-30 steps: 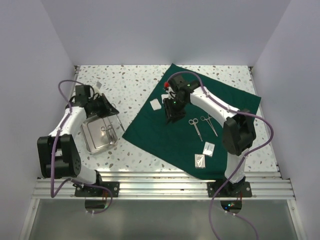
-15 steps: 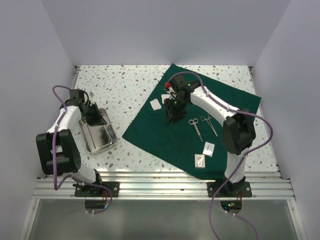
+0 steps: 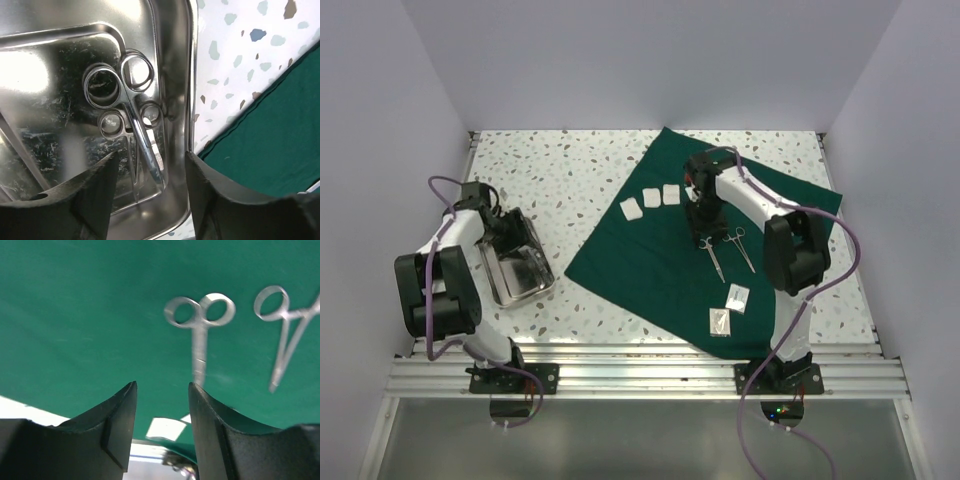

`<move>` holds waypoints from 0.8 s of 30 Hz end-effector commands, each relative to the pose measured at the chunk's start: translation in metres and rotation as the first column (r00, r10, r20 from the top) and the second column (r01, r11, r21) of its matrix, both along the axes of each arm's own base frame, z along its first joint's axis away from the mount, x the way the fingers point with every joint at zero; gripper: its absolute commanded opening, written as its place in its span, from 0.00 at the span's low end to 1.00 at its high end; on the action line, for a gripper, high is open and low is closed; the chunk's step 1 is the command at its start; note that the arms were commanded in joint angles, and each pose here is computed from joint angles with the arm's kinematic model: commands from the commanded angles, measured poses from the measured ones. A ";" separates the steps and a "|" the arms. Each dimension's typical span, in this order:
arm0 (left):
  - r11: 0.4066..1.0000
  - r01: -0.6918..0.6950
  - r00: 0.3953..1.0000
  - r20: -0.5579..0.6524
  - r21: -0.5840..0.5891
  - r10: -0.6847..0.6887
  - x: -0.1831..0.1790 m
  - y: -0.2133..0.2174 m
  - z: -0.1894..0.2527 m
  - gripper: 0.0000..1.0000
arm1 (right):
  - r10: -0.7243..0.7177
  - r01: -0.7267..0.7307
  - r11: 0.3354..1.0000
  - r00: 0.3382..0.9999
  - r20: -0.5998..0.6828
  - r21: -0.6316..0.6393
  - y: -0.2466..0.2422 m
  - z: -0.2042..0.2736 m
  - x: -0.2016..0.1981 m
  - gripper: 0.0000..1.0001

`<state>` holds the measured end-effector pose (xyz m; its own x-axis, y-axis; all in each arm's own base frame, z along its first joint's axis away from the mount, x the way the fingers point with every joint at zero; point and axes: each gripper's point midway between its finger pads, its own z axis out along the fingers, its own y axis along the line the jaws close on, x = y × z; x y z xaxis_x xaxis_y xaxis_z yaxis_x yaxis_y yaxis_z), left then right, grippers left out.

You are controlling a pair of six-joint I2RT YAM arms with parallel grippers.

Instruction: Prepare the surgical pack

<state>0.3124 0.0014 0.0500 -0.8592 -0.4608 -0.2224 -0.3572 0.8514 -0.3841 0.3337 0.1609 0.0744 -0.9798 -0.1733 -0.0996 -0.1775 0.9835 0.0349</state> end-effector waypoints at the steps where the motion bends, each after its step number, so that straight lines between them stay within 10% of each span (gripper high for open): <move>1: 0.999 -0.024 0.997 0.074 0.032 0.022 0.005 0.007 0.024 0.60 | 0.010 -0.013 0.988 1.000 -0.020 -0.151 -0.036 -0.007 -0.010 0.50; 24: 0.984 0.165 0.955 0.259 -0.060 -0.145 0.029 -0.091 0.081 0.59 | 0.012 -0.019 0.993 0.998 -0.062 -0.113 -0.045 -0.051 -0.014 0.37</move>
